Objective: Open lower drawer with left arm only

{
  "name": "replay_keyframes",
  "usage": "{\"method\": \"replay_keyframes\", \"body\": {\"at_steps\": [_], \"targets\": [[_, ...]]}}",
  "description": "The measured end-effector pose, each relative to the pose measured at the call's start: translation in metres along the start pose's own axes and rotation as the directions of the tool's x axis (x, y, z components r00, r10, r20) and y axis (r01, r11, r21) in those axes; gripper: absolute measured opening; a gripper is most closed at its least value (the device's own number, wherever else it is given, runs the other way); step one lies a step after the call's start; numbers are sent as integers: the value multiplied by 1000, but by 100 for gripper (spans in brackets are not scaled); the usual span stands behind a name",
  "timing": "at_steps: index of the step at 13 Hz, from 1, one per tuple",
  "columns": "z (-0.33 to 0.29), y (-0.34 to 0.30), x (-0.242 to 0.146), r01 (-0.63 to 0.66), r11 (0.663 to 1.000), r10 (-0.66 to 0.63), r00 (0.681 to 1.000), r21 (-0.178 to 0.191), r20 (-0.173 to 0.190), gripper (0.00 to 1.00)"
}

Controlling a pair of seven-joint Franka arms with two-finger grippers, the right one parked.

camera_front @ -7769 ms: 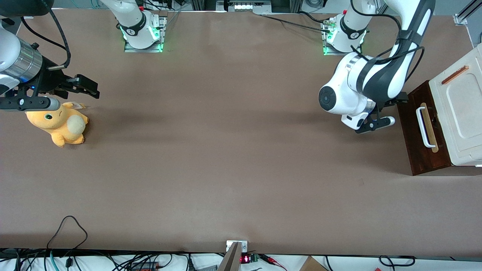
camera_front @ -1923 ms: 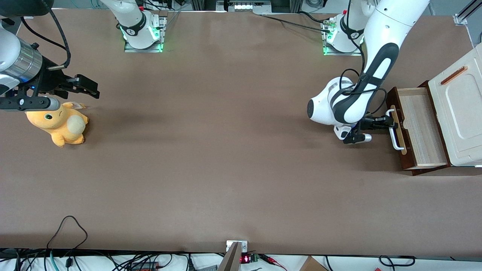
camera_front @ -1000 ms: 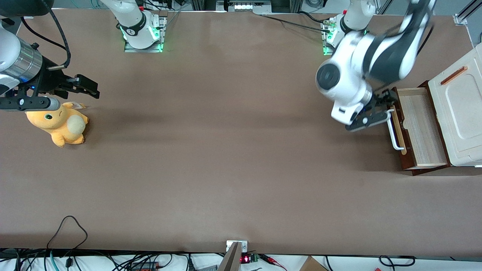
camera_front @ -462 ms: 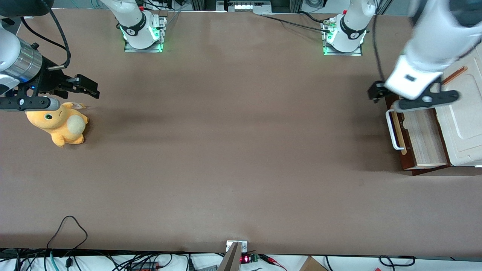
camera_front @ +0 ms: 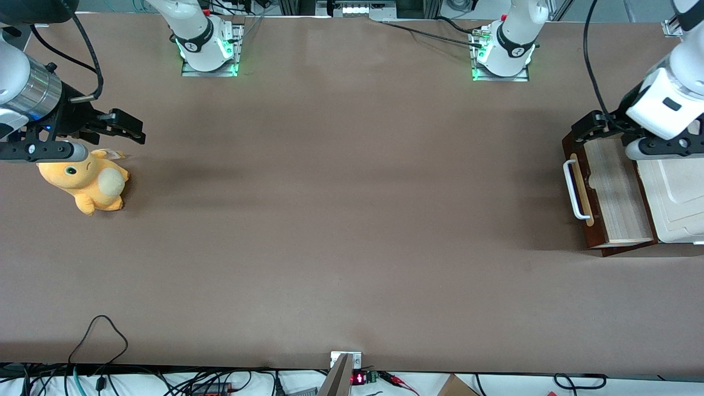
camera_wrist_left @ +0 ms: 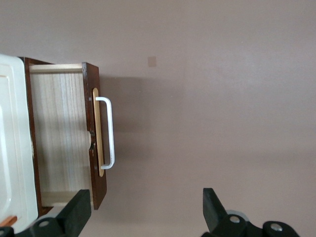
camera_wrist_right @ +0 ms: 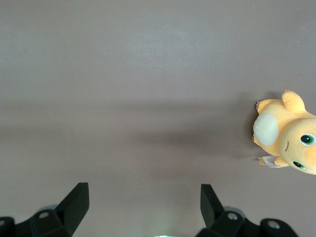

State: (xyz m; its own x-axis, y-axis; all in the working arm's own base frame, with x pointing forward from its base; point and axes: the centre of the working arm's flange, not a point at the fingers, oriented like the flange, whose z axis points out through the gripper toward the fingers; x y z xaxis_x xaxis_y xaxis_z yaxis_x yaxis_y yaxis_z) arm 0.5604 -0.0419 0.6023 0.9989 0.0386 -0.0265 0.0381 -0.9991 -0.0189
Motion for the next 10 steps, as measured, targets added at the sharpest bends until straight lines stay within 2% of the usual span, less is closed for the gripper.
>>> {"method": "replay_keyframes", "body": {"at_steps": [3, 6, 10], "targets": [[-3, -5, -3, -7, 1000, 7, 1000, -2, -8, 100], [-7, -4, -3, -7, 1000, 7, 999, -4, -32, 100], [-8, -5, -3, -9, 1000, 9, 999, -4, -36, 100]]}}
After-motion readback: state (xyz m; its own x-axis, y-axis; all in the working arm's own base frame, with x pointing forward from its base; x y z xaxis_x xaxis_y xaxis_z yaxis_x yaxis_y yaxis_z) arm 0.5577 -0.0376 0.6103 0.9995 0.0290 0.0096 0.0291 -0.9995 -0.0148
